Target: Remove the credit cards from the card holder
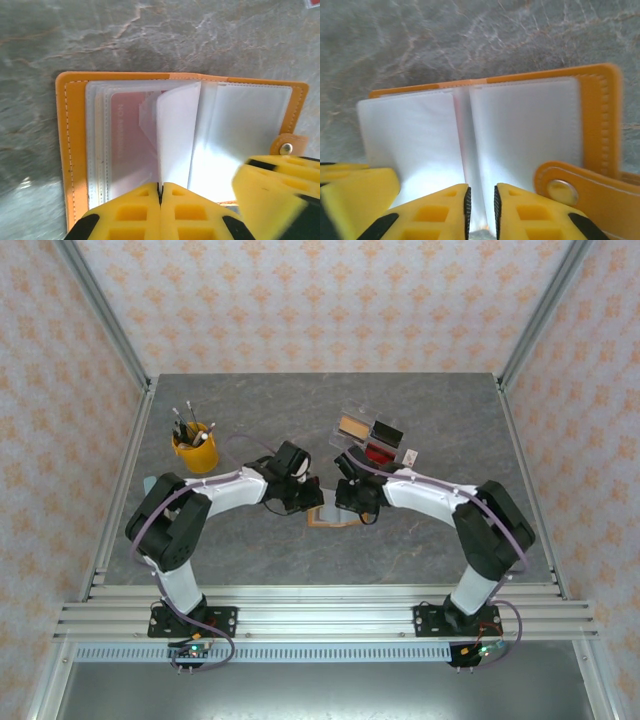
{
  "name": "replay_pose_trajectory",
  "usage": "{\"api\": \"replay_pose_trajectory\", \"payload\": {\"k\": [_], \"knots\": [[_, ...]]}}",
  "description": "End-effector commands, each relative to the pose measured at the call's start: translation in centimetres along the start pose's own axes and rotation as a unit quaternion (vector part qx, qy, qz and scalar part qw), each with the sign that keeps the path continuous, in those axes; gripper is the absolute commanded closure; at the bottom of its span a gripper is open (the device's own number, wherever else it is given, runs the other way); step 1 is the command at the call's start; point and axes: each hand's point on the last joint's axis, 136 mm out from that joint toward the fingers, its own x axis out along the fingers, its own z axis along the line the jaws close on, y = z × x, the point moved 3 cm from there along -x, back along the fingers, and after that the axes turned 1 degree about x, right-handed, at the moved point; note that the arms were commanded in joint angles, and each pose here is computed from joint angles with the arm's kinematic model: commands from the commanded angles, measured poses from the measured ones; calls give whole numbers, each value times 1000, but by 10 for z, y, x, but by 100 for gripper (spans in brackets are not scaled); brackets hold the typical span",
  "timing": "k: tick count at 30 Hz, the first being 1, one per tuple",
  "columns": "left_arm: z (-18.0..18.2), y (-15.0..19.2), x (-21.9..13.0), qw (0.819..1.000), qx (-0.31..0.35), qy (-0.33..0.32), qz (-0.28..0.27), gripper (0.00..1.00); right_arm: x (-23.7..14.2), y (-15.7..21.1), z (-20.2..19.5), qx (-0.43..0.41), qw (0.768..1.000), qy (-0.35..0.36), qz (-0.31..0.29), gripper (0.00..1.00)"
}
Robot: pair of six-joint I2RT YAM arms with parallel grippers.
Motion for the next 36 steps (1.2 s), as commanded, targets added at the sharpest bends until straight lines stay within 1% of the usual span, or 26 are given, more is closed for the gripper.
{"api": "replay_pose_trajectory", "payload": {"k": [1,5,7,10,11,12,15,18,21,25,31,36], "knots": [[5,4,-35,996,49,-68,-15,100,-19,-7,5,4,999,-24,-28,76],[15,9,-54,991,67,-111,-17,100,-34,-11,11,6,998,-46,-45,73],[12,11,-57,992,70,-106,-17,100,-40,-12,13,8,997,-53,-53,72],[6,11,-52,995,61,-83,-18,100,-45,-15,10,15,996,-49,-67,71],[3,11,-50,995,57,-74,-17,97,-47,-16,8,17,996,-44,-71,71],[0,11,-46,996,54,-66,-16,91,-47,-16,6,19,996,-38,-74,71],[-6,10,-35,997,48,-55,-13,82,-46,-15,3,24,996,-33,-74,71],[-10,9,-24,998,47,-52,-7,79,-45,-14,1,27,997,-31,-73,72],[-15,11,-12,998,43,-38,4,70,-48,-14,-1,27,996,-27,-77,72],[-25,12,0,999,34,-5,18,62,-53,-15,-4,27,996,-23,-85,72],[-44,12,3,999,33,33,19,51,-59,-16,-11,30,995,-15,-97,72],[-51,13,6,998,35,41,21,40,-65,-18,-18,29,994,-2,-108,72]]}}
